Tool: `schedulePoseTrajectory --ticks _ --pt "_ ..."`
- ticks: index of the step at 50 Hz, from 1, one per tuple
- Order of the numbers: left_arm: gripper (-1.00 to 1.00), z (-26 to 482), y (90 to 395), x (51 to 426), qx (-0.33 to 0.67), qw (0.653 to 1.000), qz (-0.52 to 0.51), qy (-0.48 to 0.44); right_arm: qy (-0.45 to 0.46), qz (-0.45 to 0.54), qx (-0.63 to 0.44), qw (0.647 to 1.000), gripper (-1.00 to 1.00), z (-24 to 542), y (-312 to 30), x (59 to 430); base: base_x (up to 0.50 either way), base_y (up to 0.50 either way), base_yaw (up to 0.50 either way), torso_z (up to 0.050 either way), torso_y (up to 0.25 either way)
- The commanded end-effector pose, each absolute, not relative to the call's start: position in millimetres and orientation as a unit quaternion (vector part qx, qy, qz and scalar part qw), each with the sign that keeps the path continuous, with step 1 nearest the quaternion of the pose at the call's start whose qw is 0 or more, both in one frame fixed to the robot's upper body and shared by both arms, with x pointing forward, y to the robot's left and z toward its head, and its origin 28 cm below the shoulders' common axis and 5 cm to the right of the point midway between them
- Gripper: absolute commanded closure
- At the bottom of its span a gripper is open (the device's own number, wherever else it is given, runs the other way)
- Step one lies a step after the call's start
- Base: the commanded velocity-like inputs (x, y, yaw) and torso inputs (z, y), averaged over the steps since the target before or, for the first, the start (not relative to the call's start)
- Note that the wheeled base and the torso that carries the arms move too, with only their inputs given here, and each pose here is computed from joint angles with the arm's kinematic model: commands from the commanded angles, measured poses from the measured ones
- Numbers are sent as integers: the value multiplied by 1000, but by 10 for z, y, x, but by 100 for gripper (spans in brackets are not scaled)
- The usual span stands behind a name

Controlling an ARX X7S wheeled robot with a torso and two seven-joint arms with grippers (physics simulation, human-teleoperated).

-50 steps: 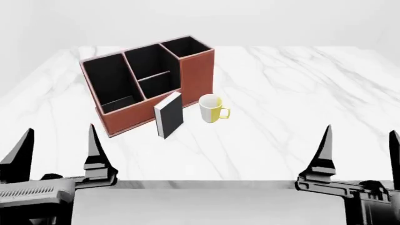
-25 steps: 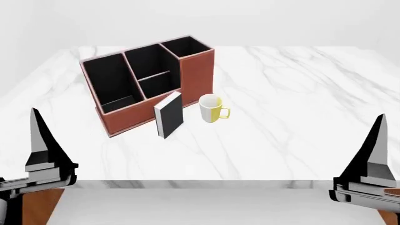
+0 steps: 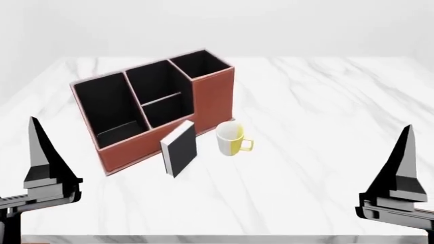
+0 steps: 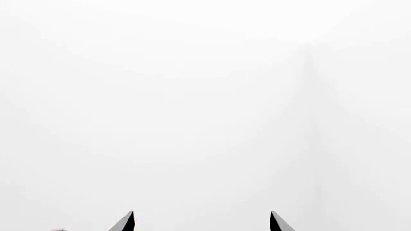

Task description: Pick up the book and place it in the right compartment of the caddy.

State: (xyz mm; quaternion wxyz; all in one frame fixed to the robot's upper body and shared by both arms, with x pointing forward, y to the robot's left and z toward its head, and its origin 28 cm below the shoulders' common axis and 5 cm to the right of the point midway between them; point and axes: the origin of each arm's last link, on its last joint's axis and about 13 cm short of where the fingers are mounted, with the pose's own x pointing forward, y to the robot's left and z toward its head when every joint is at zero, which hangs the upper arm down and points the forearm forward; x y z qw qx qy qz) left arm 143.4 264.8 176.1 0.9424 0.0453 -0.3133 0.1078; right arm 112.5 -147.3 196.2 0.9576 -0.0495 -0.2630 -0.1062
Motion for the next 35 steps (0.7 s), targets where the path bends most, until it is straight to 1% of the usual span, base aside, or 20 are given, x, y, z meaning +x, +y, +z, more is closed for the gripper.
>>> schedulePoseTrajectory --ticks 1,5,16,35 --pt "-100 1757 2645 1432 47 942 108 -313 -255 -98 -45 961 -100 1951 -1467 1137 500 0 0 0 0" --pt "-100 1763 2644 1427 48 942 107 -314 -252 -98 -43 962 -100 1950 -1467 1143 500 -178 0 0 0" --pt "-100 1751 2646 1432 49 942 107 -314 -252 -95 -43 962 -100 1946 -1467 1140 478 -304 0 0 1" --pt "-100 1754 2647 1428 50 942 106 -314 -247 -88 -51 964 -100 1933 -1454 1145 500 -147 0 0 2"
